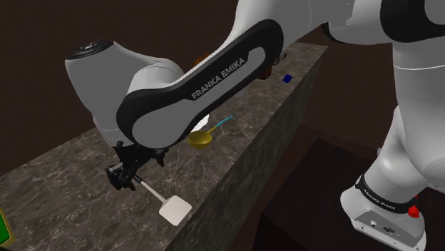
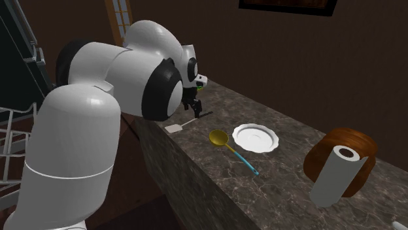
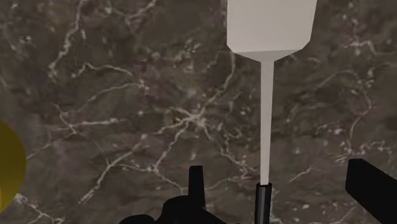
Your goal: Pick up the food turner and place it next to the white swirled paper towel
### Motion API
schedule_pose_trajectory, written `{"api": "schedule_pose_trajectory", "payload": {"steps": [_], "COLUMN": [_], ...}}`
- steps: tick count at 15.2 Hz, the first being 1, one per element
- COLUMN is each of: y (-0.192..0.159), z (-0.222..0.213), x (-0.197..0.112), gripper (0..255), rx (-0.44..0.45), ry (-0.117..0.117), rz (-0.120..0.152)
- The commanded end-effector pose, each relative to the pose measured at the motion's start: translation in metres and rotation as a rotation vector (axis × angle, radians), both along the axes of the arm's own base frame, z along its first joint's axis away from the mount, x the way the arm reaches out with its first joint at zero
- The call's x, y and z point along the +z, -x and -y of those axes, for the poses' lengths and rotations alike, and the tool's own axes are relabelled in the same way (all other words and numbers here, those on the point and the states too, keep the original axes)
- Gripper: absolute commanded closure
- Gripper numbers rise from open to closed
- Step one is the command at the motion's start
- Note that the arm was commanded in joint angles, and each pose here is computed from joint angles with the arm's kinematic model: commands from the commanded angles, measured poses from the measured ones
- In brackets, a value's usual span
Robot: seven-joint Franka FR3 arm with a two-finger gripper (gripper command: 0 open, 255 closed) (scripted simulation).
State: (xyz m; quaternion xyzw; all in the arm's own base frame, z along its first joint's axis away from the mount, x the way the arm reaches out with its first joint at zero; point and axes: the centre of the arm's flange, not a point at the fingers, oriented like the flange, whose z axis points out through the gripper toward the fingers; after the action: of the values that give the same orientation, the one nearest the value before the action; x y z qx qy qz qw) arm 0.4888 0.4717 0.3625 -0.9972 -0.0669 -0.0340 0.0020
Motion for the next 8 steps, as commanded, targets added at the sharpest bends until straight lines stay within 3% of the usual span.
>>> {"api": "schedule_pose_trajectory", "payload": {"steps": [1, 8], "y": [-0.003, -0.005], "z": [-0.01, -0.01], "x": [-0.008, -0.043], "gripper": [0, 0], "rx": [0.001, 0.001], "ry": [-0.001, -0.001], "rz": [-0.002, -0.002]}}
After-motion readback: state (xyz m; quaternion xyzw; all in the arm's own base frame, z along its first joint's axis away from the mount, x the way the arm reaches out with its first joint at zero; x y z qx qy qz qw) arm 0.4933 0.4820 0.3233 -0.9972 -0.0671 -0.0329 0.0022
